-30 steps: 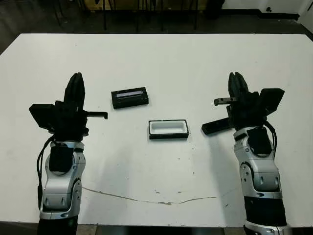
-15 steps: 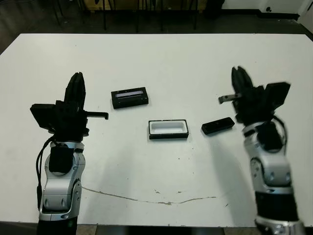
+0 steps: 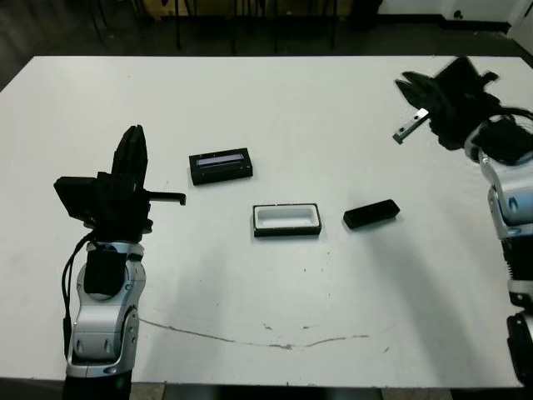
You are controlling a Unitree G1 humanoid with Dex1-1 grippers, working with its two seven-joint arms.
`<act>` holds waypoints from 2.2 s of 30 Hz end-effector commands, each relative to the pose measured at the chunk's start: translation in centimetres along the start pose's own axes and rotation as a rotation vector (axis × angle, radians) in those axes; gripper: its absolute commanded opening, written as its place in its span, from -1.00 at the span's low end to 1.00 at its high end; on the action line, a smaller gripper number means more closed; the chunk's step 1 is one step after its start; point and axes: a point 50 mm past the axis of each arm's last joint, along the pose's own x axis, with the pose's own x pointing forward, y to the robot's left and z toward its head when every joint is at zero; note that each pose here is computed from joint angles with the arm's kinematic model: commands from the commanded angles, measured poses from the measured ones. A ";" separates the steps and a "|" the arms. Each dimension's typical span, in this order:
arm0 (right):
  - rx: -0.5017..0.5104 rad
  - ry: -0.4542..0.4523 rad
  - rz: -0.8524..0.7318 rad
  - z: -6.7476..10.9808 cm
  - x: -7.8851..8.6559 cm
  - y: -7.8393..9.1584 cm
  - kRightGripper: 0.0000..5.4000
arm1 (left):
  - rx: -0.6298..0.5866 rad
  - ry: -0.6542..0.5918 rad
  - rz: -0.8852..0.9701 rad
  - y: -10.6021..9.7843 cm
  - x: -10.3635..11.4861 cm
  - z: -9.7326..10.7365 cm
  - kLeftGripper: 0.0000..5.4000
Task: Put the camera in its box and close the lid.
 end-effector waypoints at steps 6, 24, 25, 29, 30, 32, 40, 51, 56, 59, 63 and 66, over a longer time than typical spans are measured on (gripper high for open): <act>-0.108 0.125 0.252 -2.2 1.0 2.4 -1.00 | 0.018 0.041 -0.005 0.3 -0.4 -0.5 -1.00; -0.179 0.284 0.571 -4.1 -0.5 3.8 -1.00 | 0.011 0.051 -0.013 0.1 -0.3 -0.7 -1.00; -0.170 0.292 0.572 -4.2 -0.6 3.9 -1.00 | 0.012 0.052 -0.013 0.1 -0.3 -0.7 -1.00; -0.154 0.327 0.585 -4.4 -0.7 4.3 -1.00 | 0.001 0.047 -0.016 0.1 -0.3 -0.7 -1.00; -0.156 0.334 0.588 -4.4 -0.7 4.4 -1.00 | -0.002 0.048 -0.016 0.1 -0.3 -0.7 -1.00; -0.160 0.343 0.593 -4.6 -0.7 4.6 -1.00 | -0.003 0.047 -0.015 0.1 -0.3 -0.7 -1.00; -0.187 0.367 0.615 -5.8 -0.8 5.4 -1.00 | 0.004 0.050 -0.015 0.1 -0.3 -0.8 -1.00; -0.169 0.383 0.647 -6.3 -1.6 5.5 -1.00 | 0.004 0.060 -0.006 0.0 -0.5 -0.8 -1.00; -0.211 0.349 0.690 -6.0 -2.1 5.5 -1.00 | 0.004 0.059 -0.008 0.0 -0.5 -0.8 -1.00; -0.196 0.338 0.701 -6.0 -2.4 5.6 -1.00 | -0.005 0.058 -0.004 0.0 -0.6 -0.8 -1.00; -0.163 0.346 0.707 -6.0 -3.1 5.5 -1.00 | 0.013 0.051 -0.001 0.2 -0.6 -0.7 -1.00; -0.151 0.362 0.715 -5.8 -3.6 5.4 -1.00 | 0.008 0.051 0.002 0.3 -0.6 -0.6 -1.00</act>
